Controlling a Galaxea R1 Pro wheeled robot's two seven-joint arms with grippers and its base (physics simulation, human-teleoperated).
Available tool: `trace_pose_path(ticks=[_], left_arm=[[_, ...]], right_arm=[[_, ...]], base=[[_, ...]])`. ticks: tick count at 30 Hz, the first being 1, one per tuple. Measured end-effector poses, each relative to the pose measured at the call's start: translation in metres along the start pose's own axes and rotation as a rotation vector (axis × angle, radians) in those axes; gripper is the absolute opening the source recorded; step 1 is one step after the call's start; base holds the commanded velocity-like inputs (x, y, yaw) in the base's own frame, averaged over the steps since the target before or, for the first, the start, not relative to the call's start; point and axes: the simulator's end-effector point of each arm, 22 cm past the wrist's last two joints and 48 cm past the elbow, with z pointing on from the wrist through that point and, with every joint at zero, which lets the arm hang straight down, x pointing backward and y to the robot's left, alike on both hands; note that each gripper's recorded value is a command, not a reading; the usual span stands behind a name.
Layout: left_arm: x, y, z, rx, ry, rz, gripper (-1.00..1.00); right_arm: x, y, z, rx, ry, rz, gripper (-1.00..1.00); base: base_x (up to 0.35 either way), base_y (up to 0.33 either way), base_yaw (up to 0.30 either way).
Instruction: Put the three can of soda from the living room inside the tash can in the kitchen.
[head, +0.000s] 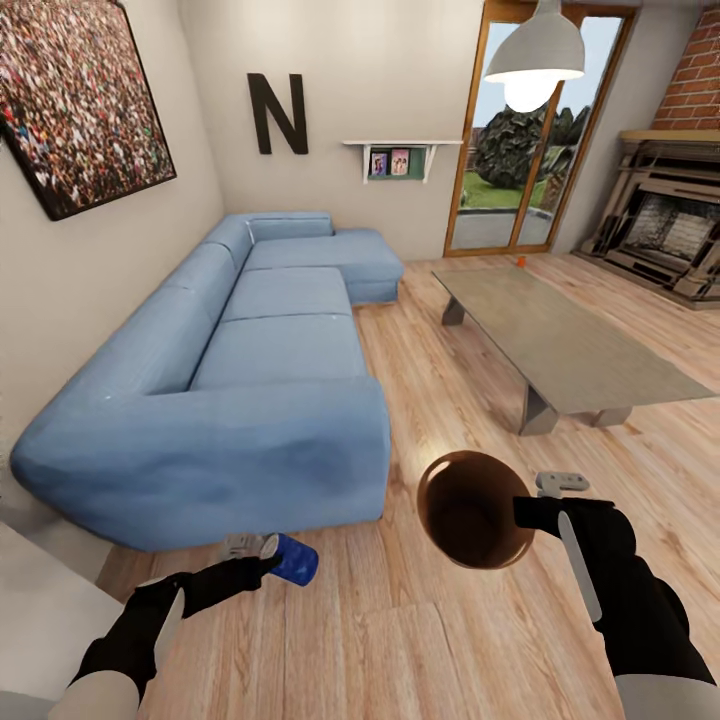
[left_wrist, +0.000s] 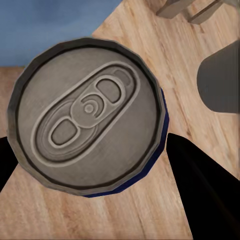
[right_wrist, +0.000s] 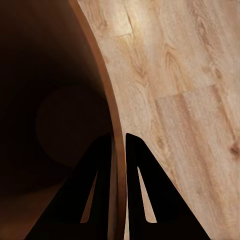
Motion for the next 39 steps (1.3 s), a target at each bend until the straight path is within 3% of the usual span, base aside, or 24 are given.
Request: trace_pose_path(ticks=[31,39], left_arm=[[-0.03,-0.036,-0.028,0.029,-0.02,0.012,-1.0],[-0.032,-0.055,-0.031,0.104,-0.022,0.018,-1.0]], right_arm=[[-0.019,-0.006,-0.038,0.001,-0.002,0.005,-1.0],[-0.023,-0.006,-0.043,0.001,-0.014,0.007,-1.0]], base=[[0.0,0.0,0.0],[0.0,0.0,0.0]])
